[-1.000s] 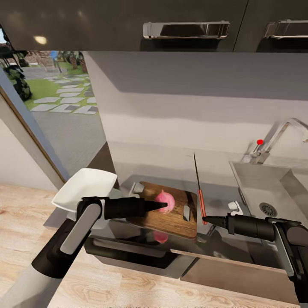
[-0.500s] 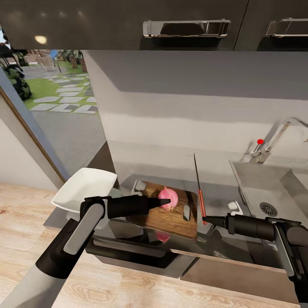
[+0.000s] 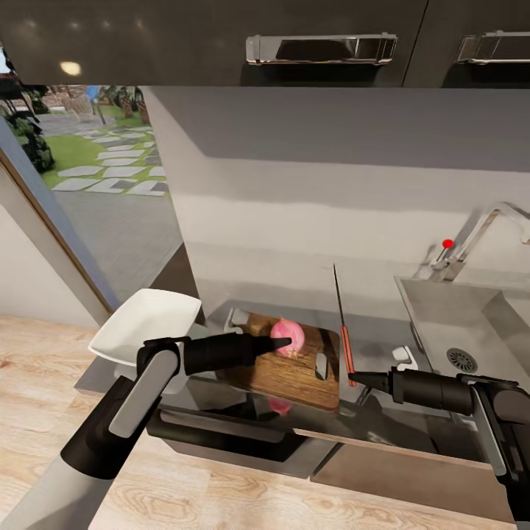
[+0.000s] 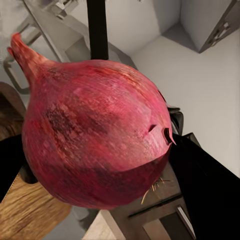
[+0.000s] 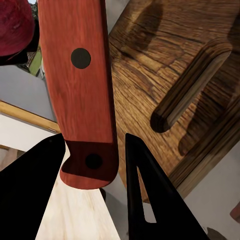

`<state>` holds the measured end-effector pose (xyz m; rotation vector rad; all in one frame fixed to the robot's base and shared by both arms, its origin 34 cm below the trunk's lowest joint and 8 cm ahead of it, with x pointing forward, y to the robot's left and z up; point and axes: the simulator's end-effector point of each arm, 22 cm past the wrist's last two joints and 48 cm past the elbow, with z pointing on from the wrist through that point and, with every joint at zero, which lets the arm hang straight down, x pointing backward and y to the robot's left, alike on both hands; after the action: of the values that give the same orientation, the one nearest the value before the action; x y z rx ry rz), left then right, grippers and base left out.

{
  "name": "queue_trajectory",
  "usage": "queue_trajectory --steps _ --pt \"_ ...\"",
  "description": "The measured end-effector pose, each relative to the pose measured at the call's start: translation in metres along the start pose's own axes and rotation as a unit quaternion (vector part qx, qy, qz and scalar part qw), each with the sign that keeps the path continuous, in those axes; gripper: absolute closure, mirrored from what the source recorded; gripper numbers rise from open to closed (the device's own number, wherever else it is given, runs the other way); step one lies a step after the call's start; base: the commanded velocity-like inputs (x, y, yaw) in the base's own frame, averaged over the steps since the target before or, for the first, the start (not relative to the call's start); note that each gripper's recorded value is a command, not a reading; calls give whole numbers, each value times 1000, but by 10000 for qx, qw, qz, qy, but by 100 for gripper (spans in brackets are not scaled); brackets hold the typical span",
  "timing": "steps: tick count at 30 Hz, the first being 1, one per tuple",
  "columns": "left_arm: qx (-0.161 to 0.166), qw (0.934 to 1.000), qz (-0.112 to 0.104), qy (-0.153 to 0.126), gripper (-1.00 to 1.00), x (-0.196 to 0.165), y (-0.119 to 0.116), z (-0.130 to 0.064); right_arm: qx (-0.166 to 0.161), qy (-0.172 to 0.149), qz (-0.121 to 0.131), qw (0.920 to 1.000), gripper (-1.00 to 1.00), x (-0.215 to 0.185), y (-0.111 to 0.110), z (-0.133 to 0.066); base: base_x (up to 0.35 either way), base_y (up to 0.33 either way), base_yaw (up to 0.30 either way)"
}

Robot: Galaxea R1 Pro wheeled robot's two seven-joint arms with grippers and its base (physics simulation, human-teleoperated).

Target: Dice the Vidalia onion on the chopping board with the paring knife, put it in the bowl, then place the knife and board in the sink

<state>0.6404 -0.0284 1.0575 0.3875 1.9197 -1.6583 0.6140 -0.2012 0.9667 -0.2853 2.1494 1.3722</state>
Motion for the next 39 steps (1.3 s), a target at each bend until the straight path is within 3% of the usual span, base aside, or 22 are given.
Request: queue_trajectory --steps 7,23,39 --pt "-85 10000 19 -5 100 0 5 -1 0 0 0 10000 100 0 0 0 0 0 0" --pt "-1066 9942 121 72 100 3 47 -3 0 0 0 10000 100 0 0 0 0 0 0" --pt "-1127 9935 107 112 100 5 49 -3 0 1 7 10000 100 0 0 0 0 0 0"
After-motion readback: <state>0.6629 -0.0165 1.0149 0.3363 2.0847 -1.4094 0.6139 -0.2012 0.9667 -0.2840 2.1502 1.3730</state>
